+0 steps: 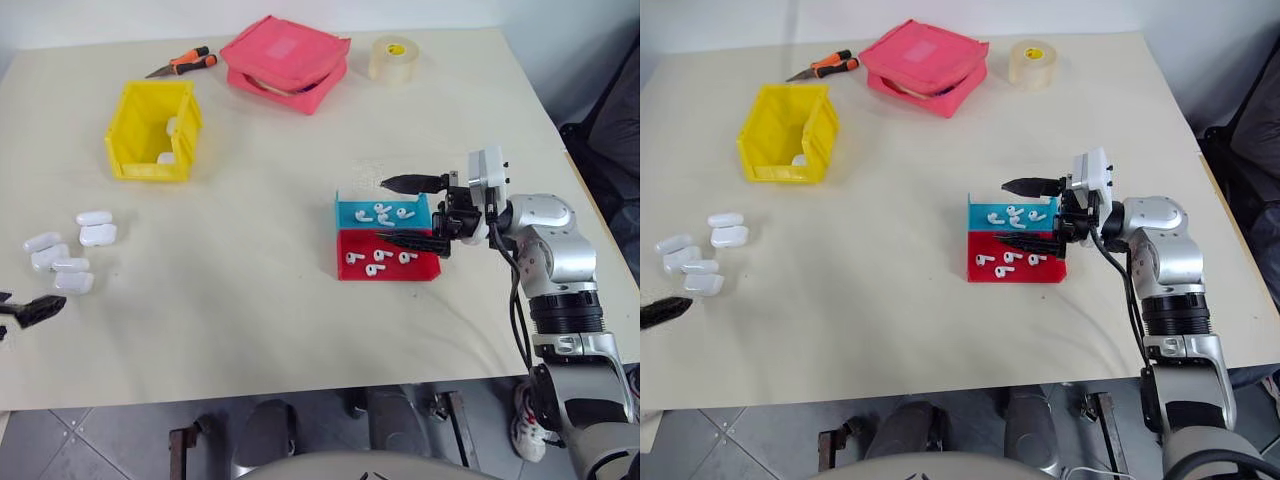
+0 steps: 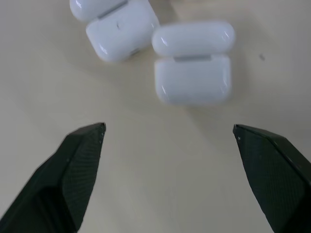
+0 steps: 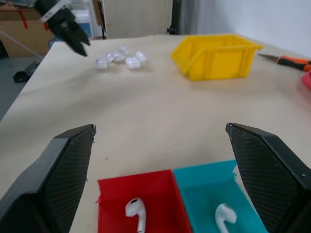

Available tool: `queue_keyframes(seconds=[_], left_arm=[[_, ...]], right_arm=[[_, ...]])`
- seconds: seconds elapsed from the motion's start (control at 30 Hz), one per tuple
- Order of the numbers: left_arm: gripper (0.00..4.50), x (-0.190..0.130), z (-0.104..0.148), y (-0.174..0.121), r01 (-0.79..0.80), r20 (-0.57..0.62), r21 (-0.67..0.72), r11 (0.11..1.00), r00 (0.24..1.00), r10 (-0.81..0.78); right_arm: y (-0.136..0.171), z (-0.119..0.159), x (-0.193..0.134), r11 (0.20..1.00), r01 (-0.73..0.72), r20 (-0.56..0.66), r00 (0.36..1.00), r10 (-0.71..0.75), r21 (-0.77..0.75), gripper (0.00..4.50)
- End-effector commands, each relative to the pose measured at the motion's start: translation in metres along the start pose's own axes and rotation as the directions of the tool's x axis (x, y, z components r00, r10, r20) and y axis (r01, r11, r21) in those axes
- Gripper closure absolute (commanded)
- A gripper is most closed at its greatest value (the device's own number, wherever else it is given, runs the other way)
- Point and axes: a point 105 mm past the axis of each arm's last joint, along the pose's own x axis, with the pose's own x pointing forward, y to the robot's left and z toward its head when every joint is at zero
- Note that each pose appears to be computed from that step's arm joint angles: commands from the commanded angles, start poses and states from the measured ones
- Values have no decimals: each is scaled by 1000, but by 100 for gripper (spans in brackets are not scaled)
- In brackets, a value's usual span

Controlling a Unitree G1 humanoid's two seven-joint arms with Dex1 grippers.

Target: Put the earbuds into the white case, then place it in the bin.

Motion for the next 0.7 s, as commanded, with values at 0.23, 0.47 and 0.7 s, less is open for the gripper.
queue_keyframes(seconds=[0.23, 0.47, 0.7], left_arm=[[2, 27, 7, 3, -5, -91, -24, 1000, 996, 3], [2, 39, 8, -3, 17, -100, -31, 999, 995, -20], [2, 41, 6, -7, -9, -136, -103, 995, 991, -5]], right_arm=[[3, 7, -5, 998, 24, 0, 1000, -24, -49, 0], [4, 4, -4, 999, 29, -20, 999, -30, -43, 0], [2, 3, -2, 999, 28, -19, 999, -29, -44, 0]])
